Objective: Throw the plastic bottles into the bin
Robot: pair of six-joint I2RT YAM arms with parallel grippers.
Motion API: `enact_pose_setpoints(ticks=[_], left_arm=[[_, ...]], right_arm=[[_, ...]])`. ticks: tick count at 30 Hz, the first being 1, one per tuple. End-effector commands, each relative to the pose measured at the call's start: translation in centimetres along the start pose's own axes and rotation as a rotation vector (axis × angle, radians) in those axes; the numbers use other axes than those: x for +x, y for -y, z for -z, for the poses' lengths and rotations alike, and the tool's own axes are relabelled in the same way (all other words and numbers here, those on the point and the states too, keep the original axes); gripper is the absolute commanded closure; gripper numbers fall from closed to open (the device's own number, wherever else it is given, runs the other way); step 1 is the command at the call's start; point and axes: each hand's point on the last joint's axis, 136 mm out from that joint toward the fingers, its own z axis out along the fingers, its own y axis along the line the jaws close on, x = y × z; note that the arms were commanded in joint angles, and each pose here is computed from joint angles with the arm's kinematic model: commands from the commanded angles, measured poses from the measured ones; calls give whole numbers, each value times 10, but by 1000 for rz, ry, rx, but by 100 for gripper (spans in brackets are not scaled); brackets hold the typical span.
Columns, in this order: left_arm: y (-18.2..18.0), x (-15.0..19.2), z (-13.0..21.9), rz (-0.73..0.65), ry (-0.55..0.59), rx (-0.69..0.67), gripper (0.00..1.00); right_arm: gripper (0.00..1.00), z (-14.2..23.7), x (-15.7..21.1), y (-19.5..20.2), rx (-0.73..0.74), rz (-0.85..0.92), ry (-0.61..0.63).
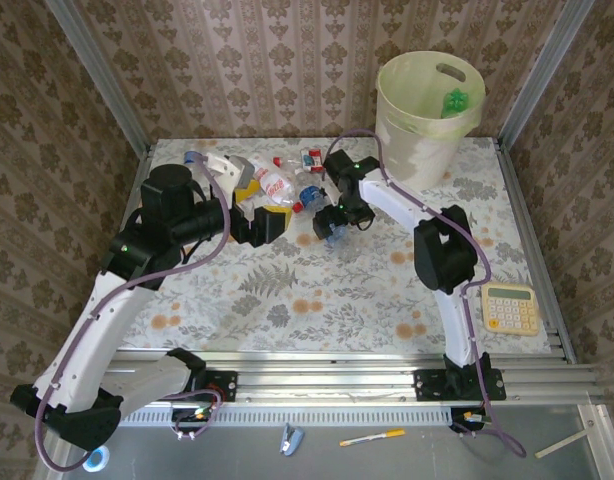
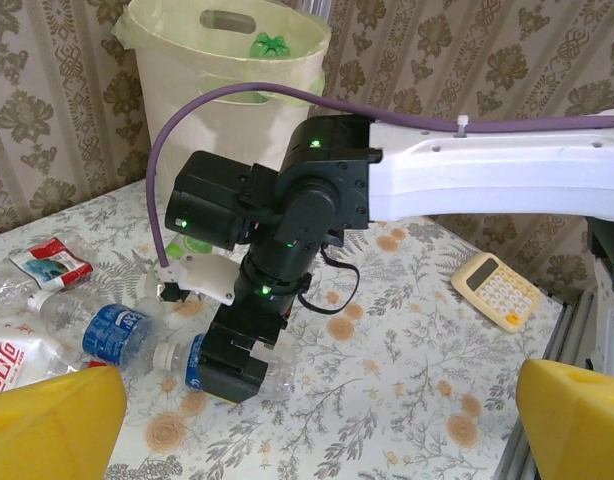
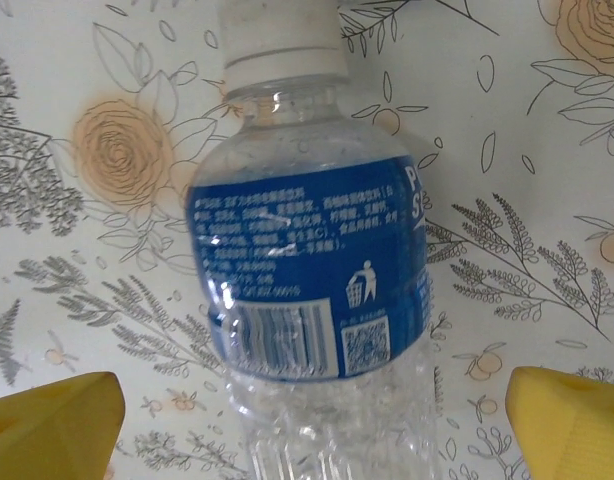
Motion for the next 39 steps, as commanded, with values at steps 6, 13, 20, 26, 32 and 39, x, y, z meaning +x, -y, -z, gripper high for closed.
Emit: enact_pose_setpoints(ticks=[6,13,20,26,32,39], left_arm=[[11,-10,4,-45,16,40,0],[14,-15,6,-60,32,45,0],[12,-14,4,-54,19,37,0],[9,-13,-2,-50,10,37,0],[5,-14,-10,-53,5,34,0],[-3,-13,-21,-54,1,20,0]], right_arm=[[3,-20,8,1,13,39,-68],[10,-37,10,0,-1,19,-87],[25,-44,19,-3,5,13,-72],[43,-46,33,-4,-6,-10,-75],[52,-31,40,-8,-25,-77,-18],[55,-2,50,-11,-63,-208,80]])
